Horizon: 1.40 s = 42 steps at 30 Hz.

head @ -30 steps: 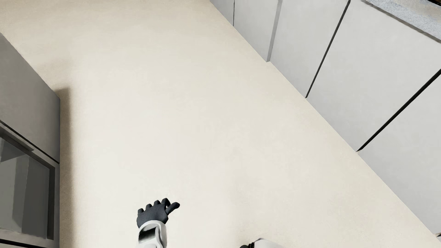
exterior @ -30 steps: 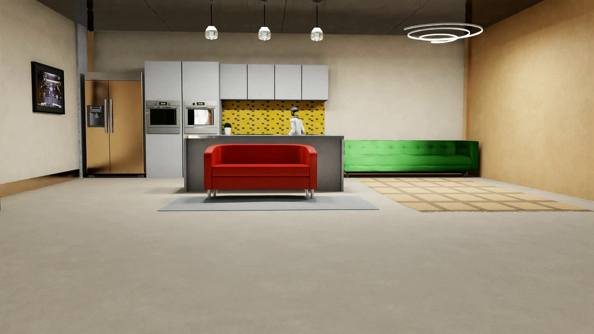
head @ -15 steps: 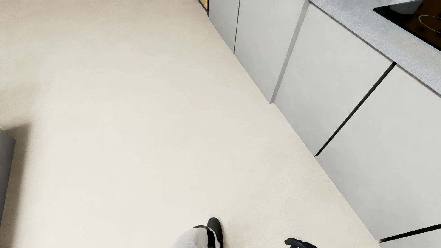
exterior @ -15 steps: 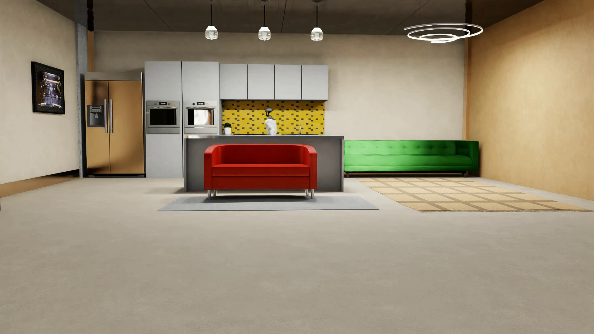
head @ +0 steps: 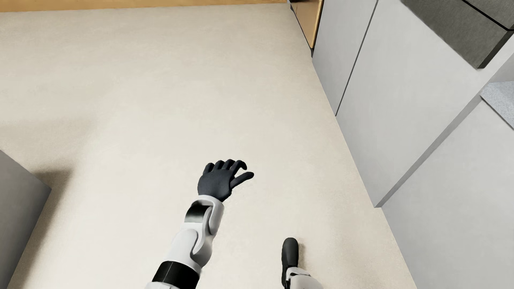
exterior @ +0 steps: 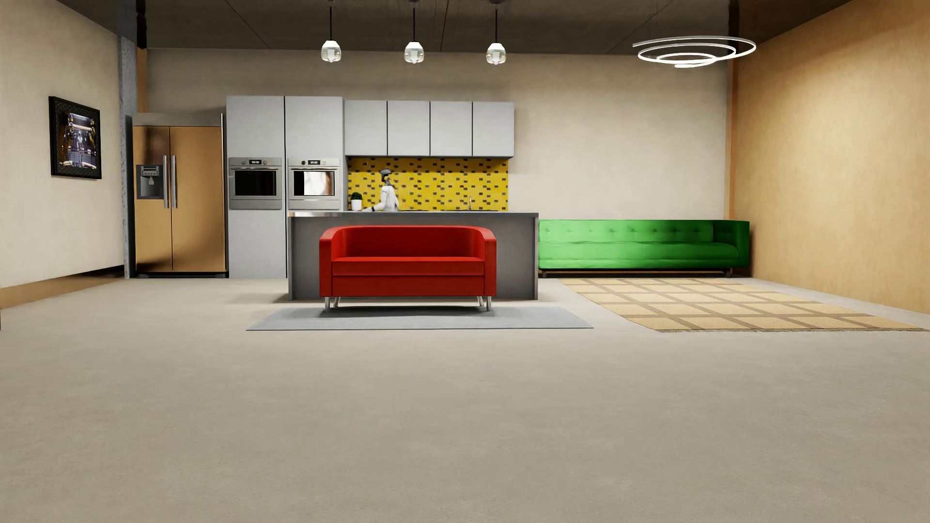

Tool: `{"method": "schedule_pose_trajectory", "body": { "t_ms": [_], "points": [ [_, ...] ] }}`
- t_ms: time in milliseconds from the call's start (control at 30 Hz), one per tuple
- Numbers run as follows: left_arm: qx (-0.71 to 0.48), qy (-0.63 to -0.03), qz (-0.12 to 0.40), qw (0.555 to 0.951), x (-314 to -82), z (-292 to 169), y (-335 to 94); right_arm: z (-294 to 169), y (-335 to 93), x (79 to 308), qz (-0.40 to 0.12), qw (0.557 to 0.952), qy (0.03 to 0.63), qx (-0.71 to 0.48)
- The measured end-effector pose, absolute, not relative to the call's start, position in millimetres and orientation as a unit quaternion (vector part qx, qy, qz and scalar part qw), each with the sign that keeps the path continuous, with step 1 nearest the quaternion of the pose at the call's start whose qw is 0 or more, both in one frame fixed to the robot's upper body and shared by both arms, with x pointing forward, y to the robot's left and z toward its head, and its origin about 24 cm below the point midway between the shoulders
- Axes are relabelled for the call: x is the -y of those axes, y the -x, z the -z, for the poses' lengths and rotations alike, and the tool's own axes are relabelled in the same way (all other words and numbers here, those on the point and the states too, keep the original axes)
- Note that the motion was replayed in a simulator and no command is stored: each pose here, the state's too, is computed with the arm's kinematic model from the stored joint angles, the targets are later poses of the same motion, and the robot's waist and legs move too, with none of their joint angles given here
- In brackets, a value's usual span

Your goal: Avoid the counter

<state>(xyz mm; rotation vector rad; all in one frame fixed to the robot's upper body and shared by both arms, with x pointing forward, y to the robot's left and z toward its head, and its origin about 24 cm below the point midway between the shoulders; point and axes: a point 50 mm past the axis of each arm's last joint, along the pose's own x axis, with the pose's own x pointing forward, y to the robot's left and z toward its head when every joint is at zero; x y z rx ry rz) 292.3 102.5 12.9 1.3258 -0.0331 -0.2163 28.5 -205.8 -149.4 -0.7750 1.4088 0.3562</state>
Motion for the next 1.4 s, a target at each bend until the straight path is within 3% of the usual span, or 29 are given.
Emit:
{"method": "schedule_pose_trajectory", "body": {
  "t_ms": [33, 100, 167, 200, 300, 367, 433, 500, 533, 600, 667, 700, 767, 833, 900, 933, 1000, 1033, 1067, 1100, 1133, 1200, 1233, 1300, 1400],
  "points": [
    [0.001, -0.590, 0.089, 0.802, -111, -10, -287, 149, -34, 205, -0.155, 0.684, 0.347, -0.622],
    [-0.068, -0.598, 0.115, 0.790, -128, 17, -269, 148, -35, 203, -0.121, 0.702, 0.322, -0.624],
    [-0.198, -0.629, 0.157, 0.735, -150, 62, -240, 150, -33, 196, -0.086, 0.722, 0.279, -0.628],
    [-0.276, -0.631, 0.169, 0.704, -164, 85, -220, 153, -35, 192, -0.093, 0.718, 0.275, -0.632],
    [-0.499, -0.587, 0.202, 0.605, -195, 141, -136, 154, -64, 196, -0.154, 0.689, 0.356, -0.612],
    [-0.546, -0.585, 0.256, 0.541, -208, 153, -86, 147, -100, 197, -0.167, 0.705, 0.399, -0.562],
    [-0.575, -0.549, 0.253, 0.551, -218, 155, -42, 133, -138, 198, -0.151, 0.747, 0.409, -0.502],
    [-0.640, -0.465, 0.206, 0.576, -221, 155, 3, 117, -171, 201, -0.138, 0.774, 0.422, -0.451],
    [-0.667, -0.441, 0.194, 0.568, -221, 154, 20, 109, -184, 202, -0.135, 0.779, 0.433, -0.433],
    [-0.687, -0.433, 0.218, 0.541, -213, 154, 40, 100, -201, 205, -0.124, 0.779, 0.451, -0.418],
    [-0.661, -0.468, 0.273, 0.519, -209, 157, 30, 102, -192, 216, -0.102, 0.777, 0.443, -0.436],
    [-0.646, -0.481, 0.271, 0.527, -208, 156, 18, 106, -183, 219, -0.094, 0.775, 0.435, -0.449],
    [-0.627, -0.480, 0.182, 0.587, -204, 151, -5, 120, -158, 220, -0.113, 0.756, 0.420, -0.490],
    [-0.602, -0.440, 0.095, 0.660, -195, 148, -36, 132, -127, 222, -0.129, 0.727, 0.411, -0.535],
    [-0.578, -0.423, 0.095, 0.691, -186, 148, -76, 142, -98, 214, -0.146, 0.711, 0.389, -0.567],
    [-0.548, -0.460, 0.149, 0.683, -176, 146, -101, 145, -87, 210, -0.154, 0.706, 0.381, -0.577],
    [-0.395, -0.624, 0.286, 0.610, -145, 127, -163, 149, -74, 201, -0.163, 0.702, 0.370, -0.586],
    [-0.263, -0.722, 0.321, 0.553, -122, 105, -195, 149, -71, 198, -0.162, 0.705, 0.368, -0.585],
    [-0.141, -0.777, 0.309, 0.530, -97, 78, -220, 148, -71, 195, -0.163, 0.711, 0.366, -0.578],
    [-0.048, -0.781, 0.276, 0.558, -75, 49, -236, 146, -70, 194, -0.162, 0.717, 0.366, -0.570],
    [0.021, -0.743, 0.244, 0.622, -59, 23, -245, 145, -70, 193, -0.158, 0.724, 0.366, -0.563],
    [0.063, -0.588, 0.220, 0.776, -47, -11, -252, 143, -72, 192, -0.161, 0.729, 0.370, -0.552],
    [0.063, -0.519, 0.218, 0.824, -49, -21, -253, 142, -75, 191, -0.174, 0.723, 0.386, -0.546],
    [0.046, -0.463, 0.195, 0.864, -66, -25, -252, 141, -82, 192, -0.205, 0.701, 0.419, -0.539],
    [-0.097, -0.528, 0.148, 0.831, -112, 22, -239, 139, -81, 197, -0.134, 0.729, 0.374, -0.558]
  ]
}}
